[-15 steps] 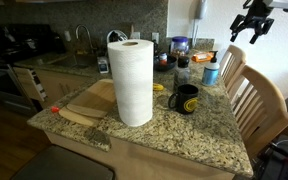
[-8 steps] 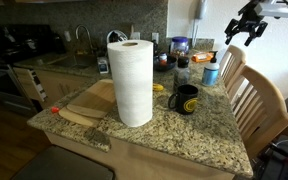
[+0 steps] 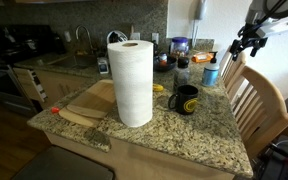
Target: Move the pump bottle to the right side of the countertop
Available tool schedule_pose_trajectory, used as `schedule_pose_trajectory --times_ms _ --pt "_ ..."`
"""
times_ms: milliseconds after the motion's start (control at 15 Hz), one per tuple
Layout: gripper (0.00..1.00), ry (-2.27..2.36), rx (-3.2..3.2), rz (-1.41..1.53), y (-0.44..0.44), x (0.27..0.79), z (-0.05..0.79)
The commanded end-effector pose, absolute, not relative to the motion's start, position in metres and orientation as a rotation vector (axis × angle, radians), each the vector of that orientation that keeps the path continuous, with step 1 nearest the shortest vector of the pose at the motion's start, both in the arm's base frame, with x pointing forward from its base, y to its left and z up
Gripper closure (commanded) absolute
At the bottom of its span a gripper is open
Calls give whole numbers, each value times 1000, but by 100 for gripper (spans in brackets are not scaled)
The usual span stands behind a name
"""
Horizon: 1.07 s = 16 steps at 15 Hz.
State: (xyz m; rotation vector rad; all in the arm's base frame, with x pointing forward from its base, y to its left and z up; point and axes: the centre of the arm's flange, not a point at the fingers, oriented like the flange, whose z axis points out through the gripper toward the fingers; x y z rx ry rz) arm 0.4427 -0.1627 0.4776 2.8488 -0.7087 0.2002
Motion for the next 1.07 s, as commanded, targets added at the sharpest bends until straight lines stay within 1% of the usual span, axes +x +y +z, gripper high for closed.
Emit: schedule_pose_trajectory --times_ms 0,267,467,600,667,800,867,1000 --pt "0 -507 2896 242 -214 407 471" --pt "0 -189 2841 158 -255 343 450" --pt "0 -96 2675 93 -293 303 424" --pt "0 -81 2551 110 -331 275 413" --pt "0 -111 2635 71 -310 313 437" --pt "0 -108 2589 84 -330 289 430" --pt "0 -110 2586 83 -332 286 429" --pt "0 -343 2645 164 -357 295 452"
